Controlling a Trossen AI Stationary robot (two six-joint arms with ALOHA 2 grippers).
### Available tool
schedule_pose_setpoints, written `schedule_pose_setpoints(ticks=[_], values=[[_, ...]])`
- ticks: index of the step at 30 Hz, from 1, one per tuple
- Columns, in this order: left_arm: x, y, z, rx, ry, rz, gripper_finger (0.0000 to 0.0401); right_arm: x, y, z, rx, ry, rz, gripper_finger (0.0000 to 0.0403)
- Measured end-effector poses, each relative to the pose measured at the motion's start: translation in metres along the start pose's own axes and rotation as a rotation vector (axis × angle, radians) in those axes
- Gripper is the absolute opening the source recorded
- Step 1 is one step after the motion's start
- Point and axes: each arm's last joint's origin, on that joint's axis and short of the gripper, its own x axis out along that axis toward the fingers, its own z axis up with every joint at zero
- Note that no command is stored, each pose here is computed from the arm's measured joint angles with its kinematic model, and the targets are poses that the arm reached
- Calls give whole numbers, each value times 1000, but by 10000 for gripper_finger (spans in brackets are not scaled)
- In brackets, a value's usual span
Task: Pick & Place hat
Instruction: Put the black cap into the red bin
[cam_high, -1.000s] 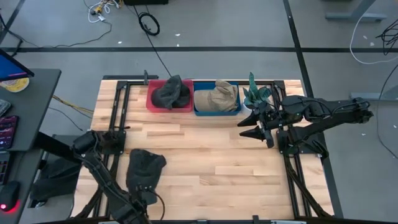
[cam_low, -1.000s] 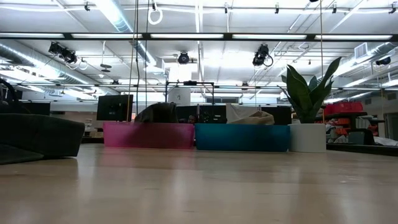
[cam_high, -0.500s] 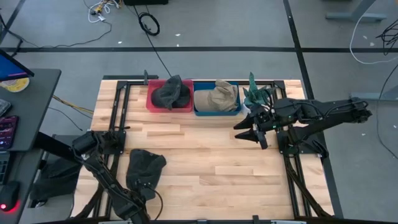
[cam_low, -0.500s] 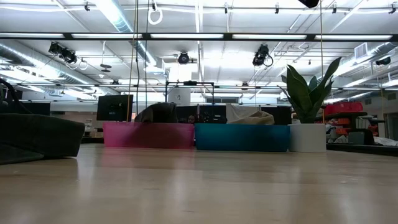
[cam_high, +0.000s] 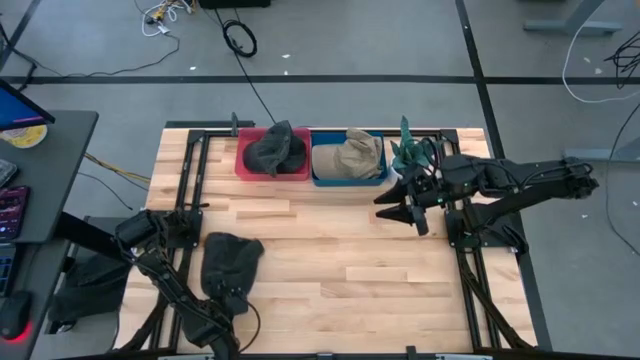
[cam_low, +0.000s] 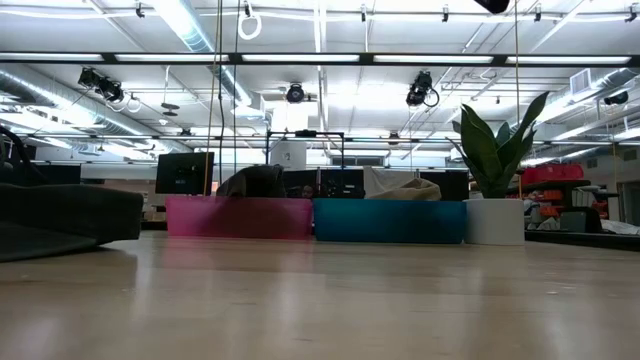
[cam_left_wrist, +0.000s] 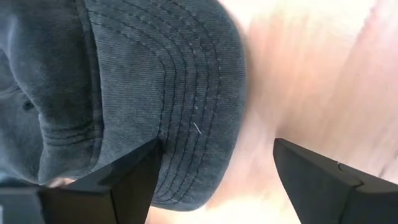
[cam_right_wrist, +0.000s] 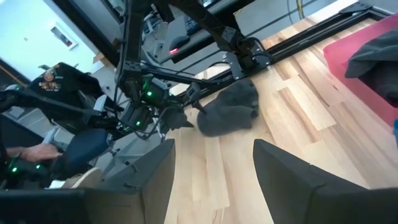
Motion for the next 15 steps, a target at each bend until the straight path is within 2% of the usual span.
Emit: schedule_pose_setpoints(ticks=[4,7,10,15], values=[[2,1,0,-41,-5,14,288,0,-3,2,5,-8,-13,219],[2,2,0,-81,-7,24,253,0,-5,3,8,-13,-21,219],[2,3,-1,-120,-5,29,202,-1,-7,4,12,-16,-26,219],[2,2,2,-150,26,3,92,-1,-9,5,17,-23,-38,219]])
